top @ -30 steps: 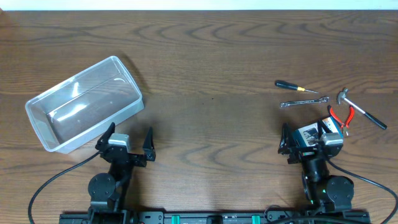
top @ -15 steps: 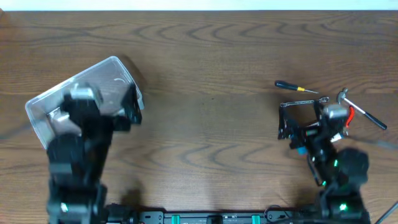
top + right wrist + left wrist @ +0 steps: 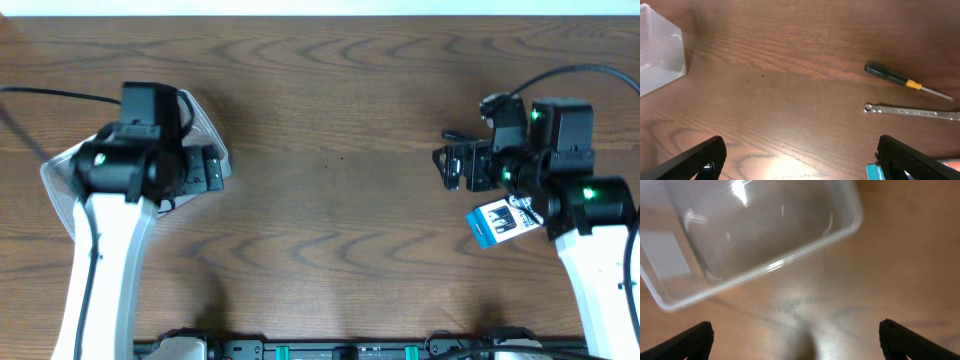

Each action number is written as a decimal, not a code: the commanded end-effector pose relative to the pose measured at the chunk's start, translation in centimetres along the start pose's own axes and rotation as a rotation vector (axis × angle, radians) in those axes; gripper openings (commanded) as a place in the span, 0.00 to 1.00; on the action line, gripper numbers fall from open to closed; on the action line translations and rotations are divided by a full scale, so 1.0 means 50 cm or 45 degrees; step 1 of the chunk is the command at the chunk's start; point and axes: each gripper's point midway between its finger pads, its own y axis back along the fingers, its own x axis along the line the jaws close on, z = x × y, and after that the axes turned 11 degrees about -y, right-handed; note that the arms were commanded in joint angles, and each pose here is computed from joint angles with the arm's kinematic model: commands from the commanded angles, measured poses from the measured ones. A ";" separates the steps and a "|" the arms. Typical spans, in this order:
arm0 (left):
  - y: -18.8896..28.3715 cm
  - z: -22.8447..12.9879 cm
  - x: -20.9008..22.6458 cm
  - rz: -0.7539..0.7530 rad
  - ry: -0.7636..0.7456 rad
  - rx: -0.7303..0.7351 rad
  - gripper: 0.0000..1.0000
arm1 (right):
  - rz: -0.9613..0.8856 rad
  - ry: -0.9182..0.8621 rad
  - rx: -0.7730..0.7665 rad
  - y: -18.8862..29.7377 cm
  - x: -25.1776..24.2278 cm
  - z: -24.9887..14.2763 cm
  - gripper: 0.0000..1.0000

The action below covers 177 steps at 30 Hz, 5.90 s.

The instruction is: Pack container

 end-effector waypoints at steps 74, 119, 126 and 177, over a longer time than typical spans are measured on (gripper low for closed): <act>0.004 0.169 0.175 0.152 0.604 -0.264 0.56 | 0.021 0.046 0.054 0.013 0.008 -0.011 0.81; -0.329 0.119 -0.018 -0.256 0.352 0.145 0.56 | 0.018 0.048 0.075 0.013 0.006 -0.020 0.80; -0.321 0.153 -0.095 -0.292 0.225 0.068 0.56 | -0.002 0.050 0.065 0.013 0.001 -0.016 0.80; 0.100 0.009 0.116 -0.051 0.344 -0.308 0.98 | -0.916 -1.489 0.018 -0.060 -0.429 -0.175 0.99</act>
